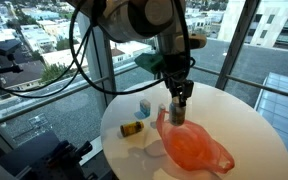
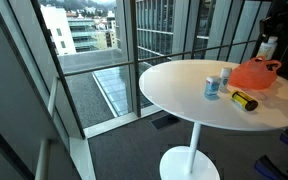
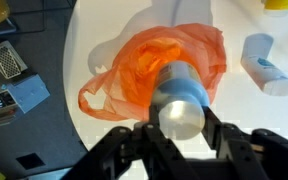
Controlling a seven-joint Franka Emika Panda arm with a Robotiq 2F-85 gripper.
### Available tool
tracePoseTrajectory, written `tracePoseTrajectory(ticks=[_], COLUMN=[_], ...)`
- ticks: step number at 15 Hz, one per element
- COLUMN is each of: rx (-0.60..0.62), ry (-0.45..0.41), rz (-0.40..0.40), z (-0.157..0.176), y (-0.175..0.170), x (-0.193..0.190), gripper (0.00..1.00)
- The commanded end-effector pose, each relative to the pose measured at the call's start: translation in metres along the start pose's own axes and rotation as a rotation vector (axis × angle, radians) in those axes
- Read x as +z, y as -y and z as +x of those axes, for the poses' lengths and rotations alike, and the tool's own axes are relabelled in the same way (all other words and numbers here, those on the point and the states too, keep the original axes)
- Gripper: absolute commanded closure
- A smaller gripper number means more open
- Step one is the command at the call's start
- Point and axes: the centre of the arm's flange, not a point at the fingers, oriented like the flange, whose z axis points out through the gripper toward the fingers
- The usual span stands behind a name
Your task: Remove the white bottle from the plastic and put it in the table
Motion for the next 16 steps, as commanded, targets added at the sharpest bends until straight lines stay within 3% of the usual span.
tracePoseTrajectory(ticks=[1,9,16], rx=[-0.033,-0.162,-0.193], ry=[-0.02,-0.035,0.019], rz=[0.01,0.05,0.085], z=[-0.041,-0.092,-0.092], y=[0.007,0.044,0.061], x=[-0.027,-0.041,0.016], gripper=[0.81,0.81,0.81])
